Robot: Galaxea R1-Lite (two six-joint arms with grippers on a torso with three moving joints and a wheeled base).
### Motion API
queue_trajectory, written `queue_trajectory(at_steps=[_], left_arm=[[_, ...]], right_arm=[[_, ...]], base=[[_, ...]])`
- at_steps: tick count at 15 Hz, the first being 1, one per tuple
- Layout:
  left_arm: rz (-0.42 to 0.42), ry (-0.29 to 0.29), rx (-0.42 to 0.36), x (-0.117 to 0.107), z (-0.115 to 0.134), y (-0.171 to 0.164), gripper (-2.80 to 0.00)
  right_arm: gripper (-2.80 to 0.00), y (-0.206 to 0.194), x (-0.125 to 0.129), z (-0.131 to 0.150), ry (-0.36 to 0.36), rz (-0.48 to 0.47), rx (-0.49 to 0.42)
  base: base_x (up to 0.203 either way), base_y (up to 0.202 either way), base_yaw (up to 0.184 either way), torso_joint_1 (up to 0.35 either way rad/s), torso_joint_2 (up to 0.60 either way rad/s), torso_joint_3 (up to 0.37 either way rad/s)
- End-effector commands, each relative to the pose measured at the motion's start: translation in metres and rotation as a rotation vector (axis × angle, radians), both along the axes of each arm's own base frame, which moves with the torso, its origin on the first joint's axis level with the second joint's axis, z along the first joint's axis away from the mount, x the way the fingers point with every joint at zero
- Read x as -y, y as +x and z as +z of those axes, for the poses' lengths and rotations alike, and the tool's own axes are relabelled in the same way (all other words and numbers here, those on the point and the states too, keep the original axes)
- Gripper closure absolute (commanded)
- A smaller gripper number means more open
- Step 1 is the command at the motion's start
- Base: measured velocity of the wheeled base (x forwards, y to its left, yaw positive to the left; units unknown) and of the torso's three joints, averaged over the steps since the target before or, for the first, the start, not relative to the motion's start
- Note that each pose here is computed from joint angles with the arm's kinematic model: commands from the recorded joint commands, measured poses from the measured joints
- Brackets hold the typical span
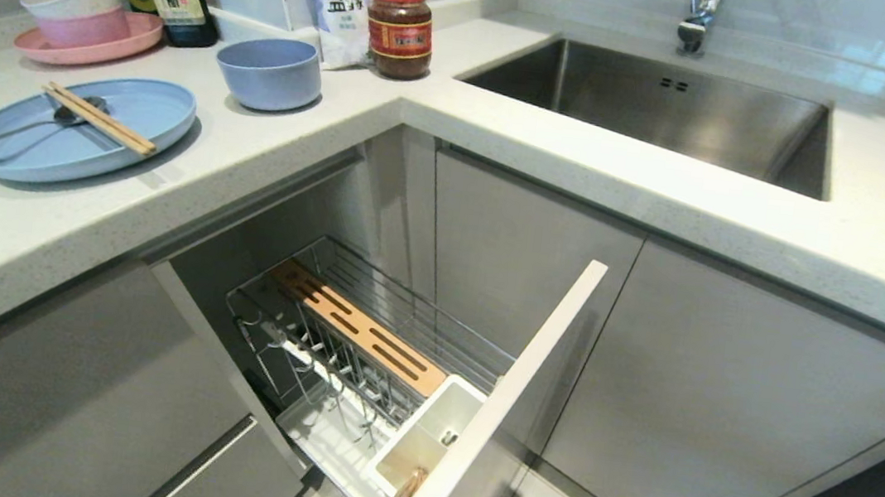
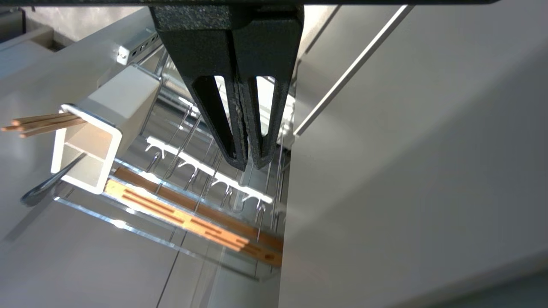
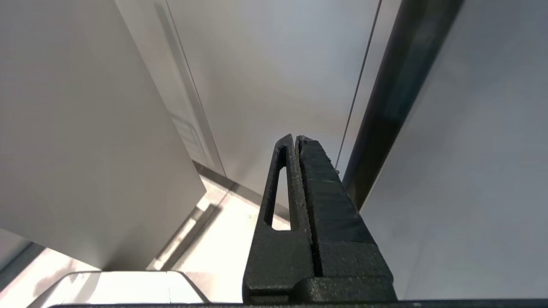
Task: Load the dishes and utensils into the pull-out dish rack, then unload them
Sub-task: Pick up the chopsticks and place it in the cupboard
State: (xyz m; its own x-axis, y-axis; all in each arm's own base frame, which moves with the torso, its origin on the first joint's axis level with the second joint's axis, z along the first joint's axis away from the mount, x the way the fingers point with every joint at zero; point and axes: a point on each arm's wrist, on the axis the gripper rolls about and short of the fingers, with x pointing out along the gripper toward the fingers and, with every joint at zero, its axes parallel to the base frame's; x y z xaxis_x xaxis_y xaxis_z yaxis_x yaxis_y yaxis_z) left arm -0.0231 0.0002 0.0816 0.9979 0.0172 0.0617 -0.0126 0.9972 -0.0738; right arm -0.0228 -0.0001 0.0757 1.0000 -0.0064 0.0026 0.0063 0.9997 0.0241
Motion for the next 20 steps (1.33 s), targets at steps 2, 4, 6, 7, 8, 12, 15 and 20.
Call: queue_trajectory(at_steps=[2, 4, 6, 7, 8, 12, 15, 20], left_arm=[[0.001, -0.002, -0.026, 0.000, -0.007, 0.002, 0.00], [0.001, -0.001, -0.026, 0.000, -0.007, 0.002, 0.00], [0.001, -0.001, -0.028, 0.000, -0.007, 0.002, 0.00], [0.001, -0.001, -0.028, 0.000, -0.007, 0.002, 0.00], [0.001, -0.002, -0.028, 0.000, -0.007, 0.002, 0.00], [0.001, -0.001, -0.028, 0.000, -0.007, 0.002, 0.00], [0.001, 0.001, 0.003, 0.000, -0.003, 0.002, 0.00], [0.003, 0.134, 0.286, 0.001, 0.080, -0.035, 0.00]], right_arm=[[0.00, 0.000, 0.000, 0.000, 0.000, 0.000, 0.002], [0.00, 0.000, 0.000, 0.000, 0.000, 0.000, 0.003], [0.00, 0.000, 0.000, -0.001, 0.000, 0.000, 0.001], [0.00, 0.000, 0.000, -0.001, 0.001, 0.000, 0.000], [0.00, 0.000, 0.000, 0.000, 0.000, 0.000, 0.003], [0.00, 0.000, 0.000, 0.000, 0.000, 0.000, 0.002], [0.00, 0.000, 0.000, -0.001, 0.000, 0.000, 0.001], [0.00, 0.000, 0.000, 0.000, 0.000, 0.000, 0.002]], base=[[0.000, 0.000, 0.000, 0.005, 0.01, -0.198], [0.000, 0.000, 0.000, 0.003, 0.00, -0.204], [0.000, 0.000, 0.000, 0.003, 0.00, -0.200], [0.000, 0.000, 0.000, 0.005, 0.00, -0.205], [0.000, 0.000, 0.000, 0.001, 0.01, -0.179], [0.000, 0.000, 0.000, 0.002, 0.00, -0.044], [0.000, 0.000, 0.000, 0.000, 0.00, 0.000], [0.000, 0.000, 0.000, 0.000, 0.00, 0.000]])
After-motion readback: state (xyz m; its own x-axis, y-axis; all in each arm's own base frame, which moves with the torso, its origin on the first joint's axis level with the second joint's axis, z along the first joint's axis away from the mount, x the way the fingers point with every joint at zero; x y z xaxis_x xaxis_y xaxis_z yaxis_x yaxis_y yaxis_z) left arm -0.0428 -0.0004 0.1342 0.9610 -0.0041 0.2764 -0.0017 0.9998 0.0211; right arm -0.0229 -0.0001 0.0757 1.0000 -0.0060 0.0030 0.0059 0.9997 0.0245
